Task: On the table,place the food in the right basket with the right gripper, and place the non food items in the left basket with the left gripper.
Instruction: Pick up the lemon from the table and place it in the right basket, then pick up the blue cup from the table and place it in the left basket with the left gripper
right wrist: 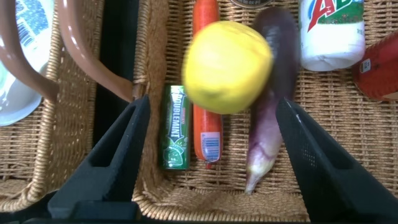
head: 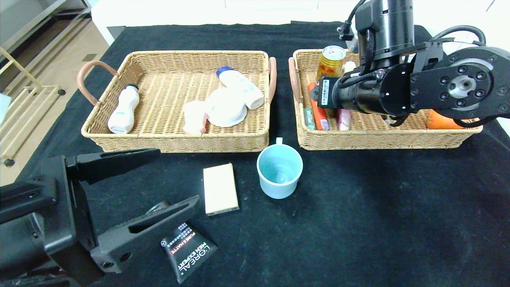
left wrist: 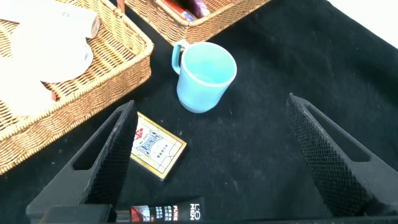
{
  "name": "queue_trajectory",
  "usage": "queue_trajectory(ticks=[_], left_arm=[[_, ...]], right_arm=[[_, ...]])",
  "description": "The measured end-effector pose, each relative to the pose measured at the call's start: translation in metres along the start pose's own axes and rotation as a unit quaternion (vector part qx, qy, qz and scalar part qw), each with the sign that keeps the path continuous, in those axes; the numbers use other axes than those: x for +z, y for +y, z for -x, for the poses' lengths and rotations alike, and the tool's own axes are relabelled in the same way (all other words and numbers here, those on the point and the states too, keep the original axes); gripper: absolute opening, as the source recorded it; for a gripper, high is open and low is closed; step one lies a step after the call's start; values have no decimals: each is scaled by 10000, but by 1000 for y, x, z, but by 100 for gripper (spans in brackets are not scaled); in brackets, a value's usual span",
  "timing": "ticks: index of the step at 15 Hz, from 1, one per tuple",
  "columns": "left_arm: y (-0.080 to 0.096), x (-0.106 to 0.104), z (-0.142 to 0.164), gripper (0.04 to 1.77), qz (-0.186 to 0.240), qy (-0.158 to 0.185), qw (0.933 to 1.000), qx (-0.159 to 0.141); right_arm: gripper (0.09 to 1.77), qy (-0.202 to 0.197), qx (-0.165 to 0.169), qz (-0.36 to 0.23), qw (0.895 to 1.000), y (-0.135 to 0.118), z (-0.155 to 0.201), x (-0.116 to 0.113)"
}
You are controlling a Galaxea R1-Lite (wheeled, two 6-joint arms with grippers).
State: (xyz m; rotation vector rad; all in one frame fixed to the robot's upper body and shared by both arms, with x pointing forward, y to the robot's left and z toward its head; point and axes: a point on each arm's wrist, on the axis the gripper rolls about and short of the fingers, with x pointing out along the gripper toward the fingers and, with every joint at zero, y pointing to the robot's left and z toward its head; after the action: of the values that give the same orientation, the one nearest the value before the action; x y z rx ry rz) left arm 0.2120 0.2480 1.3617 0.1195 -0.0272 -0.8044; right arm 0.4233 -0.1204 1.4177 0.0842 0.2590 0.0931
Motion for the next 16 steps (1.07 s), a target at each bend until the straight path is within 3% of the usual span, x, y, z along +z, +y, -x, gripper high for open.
queue_trajectory(ticks=[5, 7, 11, 16], left_arm=[[0, 0, 0, 172, 1, -4, 10000, 3], [0, 0, 0, 172, 7, 10, 10000, 5], [1, 0, 0, 172, 7, 33, 10000, 75], [1, -1, -1, 172, -94, 133, 9993, 331]], right_arm=[[158, 44, 106, 45, 9999, -1, 18, 0], [161, 150, 310, 102, 9994, -3, 33, -6], [165, 122, 1147, 396, 9925, -16, 61, -28], [168, -235, 2326, 954, 9676, -54, 94, -68]])
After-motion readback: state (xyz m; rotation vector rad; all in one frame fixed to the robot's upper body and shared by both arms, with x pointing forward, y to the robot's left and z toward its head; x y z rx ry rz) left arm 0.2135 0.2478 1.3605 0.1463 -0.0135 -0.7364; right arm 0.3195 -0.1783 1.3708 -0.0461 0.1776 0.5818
